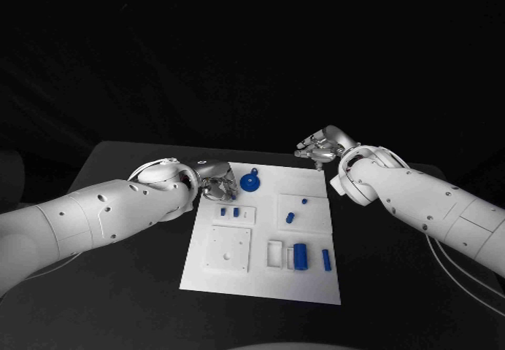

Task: Assemble the parts on the task board

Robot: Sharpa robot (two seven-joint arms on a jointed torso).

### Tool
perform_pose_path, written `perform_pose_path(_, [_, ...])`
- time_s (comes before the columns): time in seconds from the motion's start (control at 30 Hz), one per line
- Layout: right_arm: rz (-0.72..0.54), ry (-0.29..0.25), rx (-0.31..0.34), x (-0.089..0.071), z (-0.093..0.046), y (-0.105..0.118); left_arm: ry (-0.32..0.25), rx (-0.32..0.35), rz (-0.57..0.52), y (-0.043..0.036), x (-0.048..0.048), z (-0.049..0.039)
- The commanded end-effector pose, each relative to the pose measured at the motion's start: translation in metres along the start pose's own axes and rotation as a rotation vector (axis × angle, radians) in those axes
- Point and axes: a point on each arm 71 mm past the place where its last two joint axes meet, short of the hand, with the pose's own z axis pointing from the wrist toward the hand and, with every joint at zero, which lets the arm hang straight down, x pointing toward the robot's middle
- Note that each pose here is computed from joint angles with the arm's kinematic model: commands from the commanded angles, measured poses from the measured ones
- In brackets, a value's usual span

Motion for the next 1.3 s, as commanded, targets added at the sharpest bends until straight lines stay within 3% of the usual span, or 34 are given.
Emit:
perform_pose_path(0.03, [-0.001,0.01,-0.006,0.001,0.0001,0.0009,0.013,0.002,0.0,-0.0015,0.0002,0.0008])
perform_pose_path(1.3, [0.0,0.009,-0.008,0.0009,-0.0002,0.0017,0.068,-0.035,0.03,-0.0002,0.0044,0.0095])
